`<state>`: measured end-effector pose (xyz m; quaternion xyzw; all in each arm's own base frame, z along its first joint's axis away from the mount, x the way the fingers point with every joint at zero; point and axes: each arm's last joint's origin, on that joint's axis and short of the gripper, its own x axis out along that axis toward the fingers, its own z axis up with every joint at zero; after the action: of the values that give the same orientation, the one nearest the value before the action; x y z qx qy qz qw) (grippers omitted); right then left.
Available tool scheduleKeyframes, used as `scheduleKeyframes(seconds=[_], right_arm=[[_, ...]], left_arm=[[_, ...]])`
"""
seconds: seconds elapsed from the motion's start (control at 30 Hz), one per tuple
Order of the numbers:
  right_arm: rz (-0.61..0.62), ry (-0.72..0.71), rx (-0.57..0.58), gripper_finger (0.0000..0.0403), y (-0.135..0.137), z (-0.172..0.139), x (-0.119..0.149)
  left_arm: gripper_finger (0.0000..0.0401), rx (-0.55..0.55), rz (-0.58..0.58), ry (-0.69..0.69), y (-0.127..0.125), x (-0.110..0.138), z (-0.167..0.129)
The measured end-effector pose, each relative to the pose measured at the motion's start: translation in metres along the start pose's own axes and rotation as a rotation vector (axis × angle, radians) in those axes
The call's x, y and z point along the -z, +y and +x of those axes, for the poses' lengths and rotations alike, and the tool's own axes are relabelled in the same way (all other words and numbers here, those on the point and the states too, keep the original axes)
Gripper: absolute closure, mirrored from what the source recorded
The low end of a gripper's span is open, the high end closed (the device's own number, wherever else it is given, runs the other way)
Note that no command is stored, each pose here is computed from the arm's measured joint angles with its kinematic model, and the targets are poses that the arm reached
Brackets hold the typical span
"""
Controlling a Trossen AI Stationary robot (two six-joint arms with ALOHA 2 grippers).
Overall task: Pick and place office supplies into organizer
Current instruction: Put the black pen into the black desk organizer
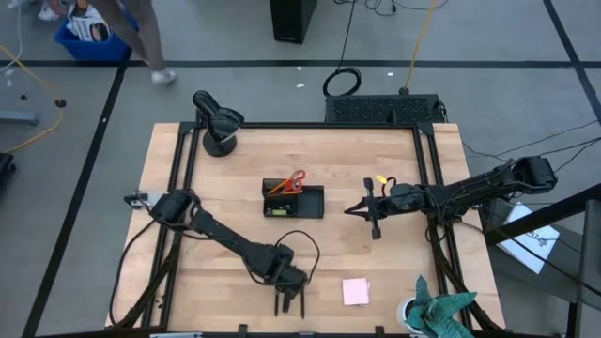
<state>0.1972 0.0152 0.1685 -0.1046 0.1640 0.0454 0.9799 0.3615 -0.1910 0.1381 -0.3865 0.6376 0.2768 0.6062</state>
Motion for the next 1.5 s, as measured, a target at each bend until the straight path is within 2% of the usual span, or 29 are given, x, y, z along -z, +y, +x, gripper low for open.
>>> scheduleKeyframes(seconds=[0.17,0.43,0.8,0.97,1.23,1.4,1.5], right_arm=[[0.000,0.000,0.000,0.0403,0.000,0.000,0.000],[0.000,0.000,-0.001,0.0403,0.000,0.000,0.000],[0.005,-0.004,0.000,0.0403,0.000,0.000,0.000],[0.027,-0.004,0.000,0.0403,0.000,0.000,0.000],[0.053,-0.006,0.000,0.0403,0.000,0.000,-0.001],[0.053,-0.022,0.003,0.0403,0.000,0.000,-0.002],[0.054,-0.022,0.003,0.0403,0.000,0.000,-0.002]], left_arm=[[0.0219,-0.040,0.041,0.048,0.001,0.004,0.012],[0.0227,-0.044,0.138,0.024,0.002,0.008,0.012],[0.0349,-0.063,0.205,-0.007,0.003,0.009,0.012],[0.0385,-0.062,0.257,-0.043,0.002,0.010,0.012],[0.0371,-0.074,0.323,-0.098,0.002,0.010,0.012],[0.0382,-0.076,0.365,-0.117,0.002,0.011,0.011],[0.0385,-0.061,0.403,-0.191,0.000,0.014,0.004]])
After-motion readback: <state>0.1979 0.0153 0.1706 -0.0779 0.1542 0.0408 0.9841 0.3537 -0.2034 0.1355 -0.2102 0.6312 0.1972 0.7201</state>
